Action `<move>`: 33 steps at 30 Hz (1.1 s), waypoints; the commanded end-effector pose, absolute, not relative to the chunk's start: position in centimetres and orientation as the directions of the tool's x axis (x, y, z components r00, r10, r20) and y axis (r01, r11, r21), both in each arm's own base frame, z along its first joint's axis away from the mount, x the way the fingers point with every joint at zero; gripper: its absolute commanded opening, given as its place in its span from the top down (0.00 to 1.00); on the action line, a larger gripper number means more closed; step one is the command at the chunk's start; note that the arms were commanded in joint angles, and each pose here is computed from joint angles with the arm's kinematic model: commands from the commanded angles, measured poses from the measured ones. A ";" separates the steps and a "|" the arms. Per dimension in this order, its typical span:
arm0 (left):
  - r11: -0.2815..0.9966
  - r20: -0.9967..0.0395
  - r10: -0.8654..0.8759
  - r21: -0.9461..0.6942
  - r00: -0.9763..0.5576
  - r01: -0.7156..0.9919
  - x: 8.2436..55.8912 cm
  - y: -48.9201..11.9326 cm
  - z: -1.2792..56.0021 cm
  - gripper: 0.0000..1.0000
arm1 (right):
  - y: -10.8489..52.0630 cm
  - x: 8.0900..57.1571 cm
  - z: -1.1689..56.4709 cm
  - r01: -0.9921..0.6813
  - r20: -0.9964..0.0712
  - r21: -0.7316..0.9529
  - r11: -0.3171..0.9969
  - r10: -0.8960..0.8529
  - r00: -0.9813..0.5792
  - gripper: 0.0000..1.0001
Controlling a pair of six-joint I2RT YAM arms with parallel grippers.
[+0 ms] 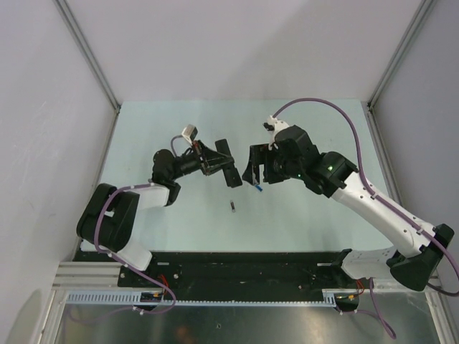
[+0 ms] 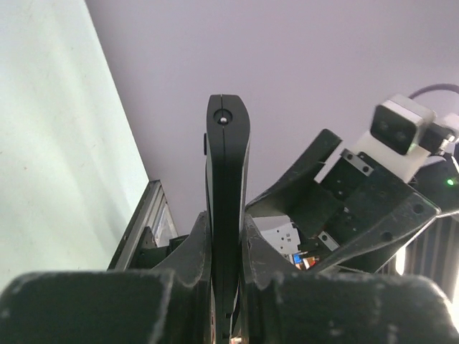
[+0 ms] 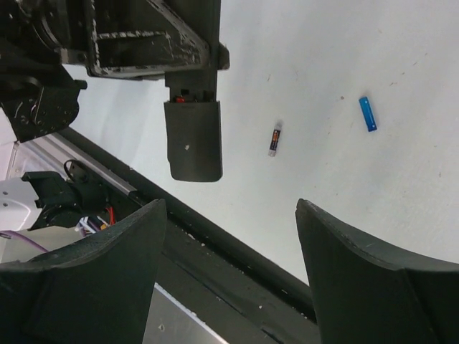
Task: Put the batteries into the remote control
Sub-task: Load the battery cover into the remote control.
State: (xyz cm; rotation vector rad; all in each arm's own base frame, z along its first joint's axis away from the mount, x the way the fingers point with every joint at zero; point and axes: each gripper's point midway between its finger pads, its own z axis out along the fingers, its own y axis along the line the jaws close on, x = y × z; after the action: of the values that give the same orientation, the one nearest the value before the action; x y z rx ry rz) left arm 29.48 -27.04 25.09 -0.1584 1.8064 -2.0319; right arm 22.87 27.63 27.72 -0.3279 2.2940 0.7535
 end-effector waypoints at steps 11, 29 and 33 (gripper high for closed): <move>-0.045 -0.101 -0.406 -0.991 -0.908 0.130 29.3 -27.6 22.8 1.00 | 29.5 23.3 26.5 -0.447 -0.699 0.352 0.822 -0.087 -0.710 0.21; -0.041 -0.101 -0.377 -0.991 -0.921 0.126 29.2 -28.0 22.9 1.00 | 32.8 23.9 24.9 -0.502 -0.671 0.390 0.772 -0.136 -0.729 0.15; -0.041 -0.102 -0.372 -0.991 -0.923 0.126 29.1 -28.0 22.8 1.00 | 32.9 24.1 24.6 -0.506 -0.669 0.379 0.775 -0.149 -0.728 0.15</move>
State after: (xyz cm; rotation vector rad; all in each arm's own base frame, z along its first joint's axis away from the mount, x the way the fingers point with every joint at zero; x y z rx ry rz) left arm 29.03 -27.73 21.42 -0.3344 1.9444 -2.0178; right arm 23.35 31.99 22.63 -0.4638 2.3989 0.7051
